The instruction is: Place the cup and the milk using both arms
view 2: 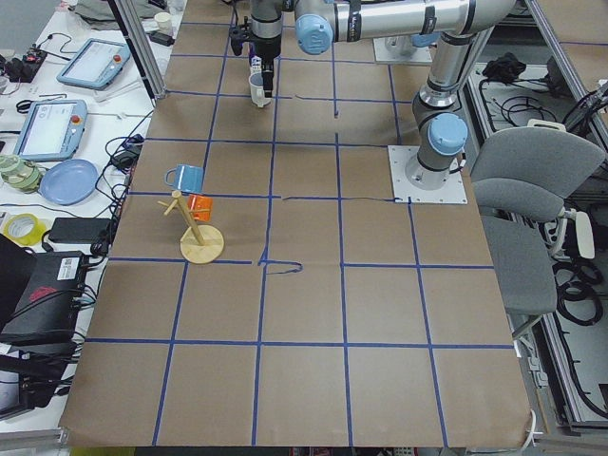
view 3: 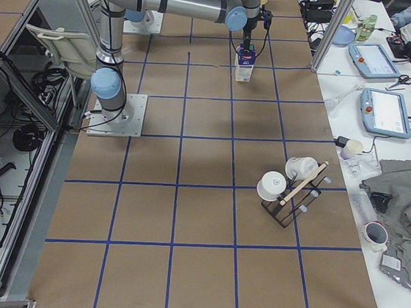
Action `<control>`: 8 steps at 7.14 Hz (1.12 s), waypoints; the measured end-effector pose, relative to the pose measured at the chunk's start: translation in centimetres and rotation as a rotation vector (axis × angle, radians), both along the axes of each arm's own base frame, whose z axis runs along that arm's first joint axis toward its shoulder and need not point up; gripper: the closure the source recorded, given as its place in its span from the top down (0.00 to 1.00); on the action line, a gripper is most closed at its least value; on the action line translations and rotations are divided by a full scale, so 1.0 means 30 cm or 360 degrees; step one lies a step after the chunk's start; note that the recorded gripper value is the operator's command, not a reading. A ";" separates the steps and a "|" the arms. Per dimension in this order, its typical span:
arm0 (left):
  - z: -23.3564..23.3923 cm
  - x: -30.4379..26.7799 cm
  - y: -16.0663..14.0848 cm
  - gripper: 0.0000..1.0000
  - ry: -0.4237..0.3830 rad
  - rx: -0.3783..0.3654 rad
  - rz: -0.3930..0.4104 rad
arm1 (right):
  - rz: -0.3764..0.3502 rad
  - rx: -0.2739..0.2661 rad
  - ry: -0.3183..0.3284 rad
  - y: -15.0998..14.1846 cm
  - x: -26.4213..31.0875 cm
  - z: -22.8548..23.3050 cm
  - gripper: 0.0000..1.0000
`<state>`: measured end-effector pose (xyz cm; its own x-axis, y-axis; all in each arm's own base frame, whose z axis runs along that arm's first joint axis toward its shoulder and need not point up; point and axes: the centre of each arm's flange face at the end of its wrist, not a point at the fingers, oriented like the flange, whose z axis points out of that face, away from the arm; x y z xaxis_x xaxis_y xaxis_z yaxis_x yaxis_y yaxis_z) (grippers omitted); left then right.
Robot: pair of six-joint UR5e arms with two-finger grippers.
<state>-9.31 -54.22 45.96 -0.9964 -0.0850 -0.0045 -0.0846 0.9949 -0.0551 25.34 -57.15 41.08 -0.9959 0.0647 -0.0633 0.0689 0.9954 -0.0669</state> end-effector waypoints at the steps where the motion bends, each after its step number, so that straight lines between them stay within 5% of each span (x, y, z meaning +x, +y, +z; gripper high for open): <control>1: 0.014 0.004 0.005 1.00 -0.0003 -0.0011 0.0005 | -0.0006 0.0006 0.0026 0.058 -0.021 0.114 1.00; 4: 0.037 -0.010 0.031 1.00 -0.0027 -0.0029 -0.0008 | 0.0046 0.0002 0.0155 0.204 -0.123 0.307 1.00; 8: 0.037 -0.020 0.053 1.00 -0.0019 -0.0024 -0.0028 | 0.0043 -0.0007 0.0199 0.233 -0.175 0.339 1.00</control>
